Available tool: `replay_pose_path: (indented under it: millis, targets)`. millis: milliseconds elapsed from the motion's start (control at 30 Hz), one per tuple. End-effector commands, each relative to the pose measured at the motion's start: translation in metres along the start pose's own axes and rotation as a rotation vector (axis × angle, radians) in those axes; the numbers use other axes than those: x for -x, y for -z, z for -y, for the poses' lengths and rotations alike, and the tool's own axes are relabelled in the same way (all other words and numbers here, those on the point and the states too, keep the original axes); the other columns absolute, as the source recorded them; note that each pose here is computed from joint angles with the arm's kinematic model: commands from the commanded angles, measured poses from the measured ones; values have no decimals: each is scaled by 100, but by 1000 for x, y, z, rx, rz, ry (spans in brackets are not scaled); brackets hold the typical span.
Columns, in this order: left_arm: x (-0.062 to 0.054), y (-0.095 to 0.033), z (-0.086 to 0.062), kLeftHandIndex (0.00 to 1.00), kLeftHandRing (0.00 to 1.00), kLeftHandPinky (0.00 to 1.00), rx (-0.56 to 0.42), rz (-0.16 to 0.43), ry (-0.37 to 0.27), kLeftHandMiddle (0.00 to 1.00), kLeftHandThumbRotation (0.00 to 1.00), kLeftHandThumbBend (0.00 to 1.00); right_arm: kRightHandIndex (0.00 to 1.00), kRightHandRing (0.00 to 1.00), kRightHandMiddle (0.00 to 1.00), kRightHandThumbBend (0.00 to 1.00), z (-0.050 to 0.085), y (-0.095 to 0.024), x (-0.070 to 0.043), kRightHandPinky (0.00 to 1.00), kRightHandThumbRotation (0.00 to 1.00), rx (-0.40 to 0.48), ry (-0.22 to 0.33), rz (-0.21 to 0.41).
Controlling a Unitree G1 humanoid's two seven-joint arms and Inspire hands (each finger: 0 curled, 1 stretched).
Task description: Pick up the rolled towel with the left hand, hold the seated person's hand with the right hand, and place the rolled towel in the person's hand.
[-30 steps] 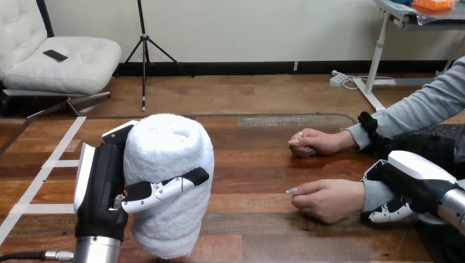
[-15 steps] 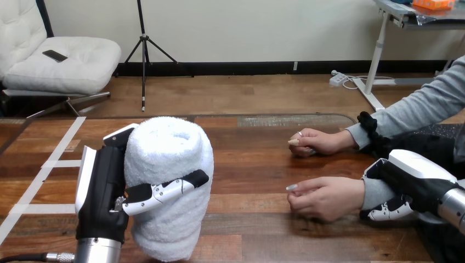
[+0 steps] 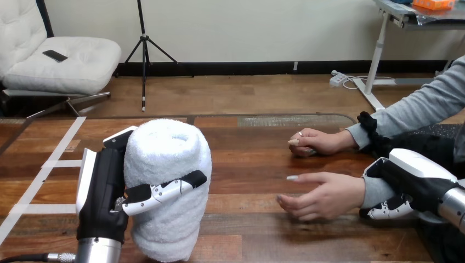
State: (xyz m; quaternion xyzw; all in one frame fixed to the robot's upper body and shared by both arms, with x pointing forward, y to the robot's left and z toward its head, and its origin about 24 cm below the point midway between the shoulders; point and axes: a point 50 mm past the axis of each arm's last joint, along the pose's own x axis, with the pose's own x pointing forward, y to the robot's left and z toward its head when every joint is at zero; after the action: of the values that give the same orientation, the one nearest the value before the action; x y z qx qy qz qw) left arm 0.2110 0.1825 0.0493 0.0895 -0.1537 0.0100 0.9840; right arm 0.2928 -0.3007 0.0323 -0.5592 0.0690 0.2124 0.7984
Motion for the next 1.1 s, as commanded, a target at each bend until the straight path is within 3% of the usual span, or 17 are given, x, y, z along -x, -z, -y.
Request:
replay_pose_path:
  millis: [0,367,1067]
  targets:
    - [-26,-17,-3,37,32,28,-20,146,-15,37,0,73,33,25,31,46,24,-18,-14,21,3,-40,103,74]
    - [-40,-12,-7,37,33,28,-25,177,-31,37,0,72,31,24,30,46,29,-23,-16,20,6,-42,136,105]
    - [-69,-1,-17,39,35,30,-30,197,-41,39,0,68,31,21,28,45,34,-29,-21,17,9,-52,139,114]
